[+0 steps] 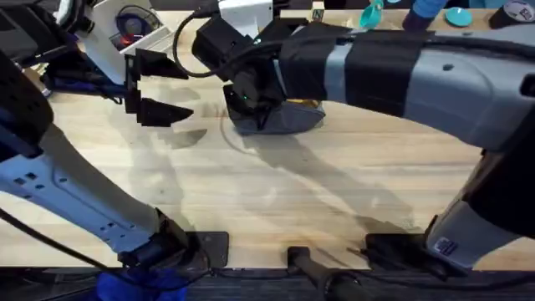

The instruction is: Unzip the bag, pick up the pens from the table one at a time and place them inside, then zip the bag closed.

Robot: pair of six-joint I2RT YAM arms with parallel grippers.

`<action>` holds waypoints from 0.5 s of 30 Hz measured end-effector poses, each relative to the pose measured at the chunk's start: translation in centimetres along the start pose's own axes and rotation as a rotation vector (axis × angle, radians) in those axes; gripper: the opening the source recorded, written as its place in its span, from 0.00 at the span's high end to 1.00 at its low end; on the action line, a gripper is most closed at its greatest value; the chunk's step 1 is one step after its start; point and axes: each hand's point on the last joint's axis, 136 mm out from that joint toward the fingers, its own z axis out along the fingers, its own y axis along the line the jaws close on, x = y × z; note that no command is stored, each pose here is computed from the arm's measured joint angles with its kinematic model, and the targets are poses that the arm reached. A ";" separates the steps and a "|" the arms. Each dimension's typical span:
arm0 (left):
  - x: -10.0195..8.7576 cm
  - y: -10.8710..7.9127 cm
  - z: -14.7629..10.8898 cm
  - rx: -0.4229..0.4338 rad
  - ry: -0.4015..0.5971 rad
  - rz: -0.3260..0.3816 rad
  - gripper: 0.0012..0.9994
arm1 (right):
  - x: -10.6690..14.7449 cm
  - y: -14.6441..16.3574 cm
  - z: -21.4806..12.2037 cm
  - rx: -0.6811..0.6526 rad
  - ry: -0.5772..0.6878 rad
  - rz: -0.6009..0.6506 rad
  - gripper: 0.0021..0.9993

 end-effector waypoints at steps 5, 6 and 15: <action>0.0 0.0 0.0 0.000 0.000 0.000 0.01 | 0.0 0.0 0.0 0.001 0.001 0.000 0.97; 0.0 0.0 0.0 0.000 0.000 0.000 0.01 | 0.1 0.0 0.0 0.002 0.002 -0.001 0.97; 0.0 0.0 0.0 0.000 0.000 0.000 0.01 | 0.6 -0.5 -0.2 0.022 0.028 -0.009 0.97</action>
